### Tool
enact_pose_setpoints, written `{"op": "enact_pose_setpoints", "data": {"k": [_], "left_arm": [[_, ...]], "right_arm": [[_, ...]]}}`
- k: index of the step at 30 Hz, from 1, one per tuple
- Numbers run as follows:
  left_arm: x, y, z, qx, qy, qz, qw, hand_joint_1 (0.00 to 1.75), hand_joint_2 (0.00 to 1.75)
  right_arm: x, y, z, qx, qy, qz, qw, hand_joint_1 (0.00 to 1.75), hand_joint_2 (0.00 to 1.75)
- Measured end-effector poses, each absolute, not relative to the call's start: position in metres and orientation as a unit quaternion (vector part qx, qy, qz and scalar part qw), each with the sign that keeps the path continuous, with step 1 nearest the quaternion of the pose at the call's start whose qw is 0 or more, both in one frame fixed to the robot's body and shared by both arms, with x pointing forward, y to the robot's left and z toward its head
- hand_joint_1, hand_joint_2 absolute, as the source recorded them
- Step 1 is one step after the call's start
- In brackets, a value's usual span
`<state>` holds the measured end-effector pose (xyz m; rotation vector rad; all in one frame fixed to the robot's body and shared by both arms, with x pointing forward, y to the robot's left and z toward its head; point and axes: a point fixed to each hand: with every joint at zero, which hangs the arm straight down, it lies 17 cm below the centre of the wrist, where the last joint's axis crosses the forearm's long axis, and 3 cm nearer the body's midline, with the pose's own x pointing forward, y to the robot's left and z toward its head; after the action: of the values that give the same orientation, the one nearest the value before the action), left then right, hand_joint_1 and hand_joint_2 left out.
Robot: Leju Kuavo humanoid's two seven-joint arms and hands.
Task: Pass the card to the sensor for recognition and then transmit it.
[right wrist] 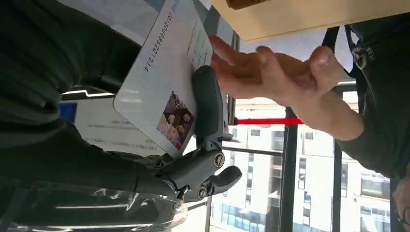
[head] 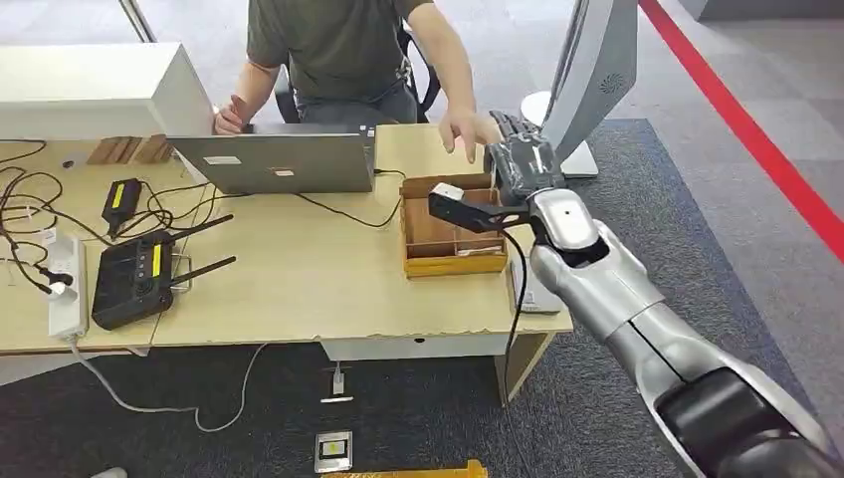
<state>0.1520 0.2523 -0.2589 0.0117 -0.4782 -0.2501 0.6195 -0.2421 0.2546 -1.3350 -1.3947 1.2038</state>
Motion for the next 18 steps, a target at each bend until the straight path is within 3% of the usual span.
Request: {"op": "enact_pose_setpoints", "data": {"k": [10,11,12,13,14,18], "left_arm": [[0.147,0.253,-0.26,0.006,-0.233,-0.116,0.966,0.0,0.0],[0.146,0.253,-0.26,0.006,-0.232,-0.115,0.966,0.0,0.0],[0.146,0.253,-0.26,0.006,-0.232,-0.115,0.966,0.0,0.0],[0.145,0.253,-0.261,0.006,-0.231,-0.114,0.966,0.0,0.0],[0.145,0.253,-0.261,0.006,-0.231,-0.112,0.967,0.0,0.0],[0.144,0.254,-0.261,0.006,-0.228,-0.107,0.968,0.0,0.0]], "right_arm": [[0.622,-0.229,0.247,-0.528,-0.552,0.491,0.42,1.75,1.75],[0.622,-0.226,0.247,-0.527,-0.552,0.491,0.419,1.55,1.75],[0.622,-0.224,0.247,-0.527,-0.552,0.492,0.418,1.55,1.75],[0.622,-0.223,0.247,-0.526,-0.554,0.493,0.417,0.0,1.75],[0.622,-0.22,0.247,-0.524,-0.555,0.494,0.415,0.0,0.0],[0.622,-0.21,0.248,-0.516,-0.569,0.496,0.404,0.0,0.0]]}}
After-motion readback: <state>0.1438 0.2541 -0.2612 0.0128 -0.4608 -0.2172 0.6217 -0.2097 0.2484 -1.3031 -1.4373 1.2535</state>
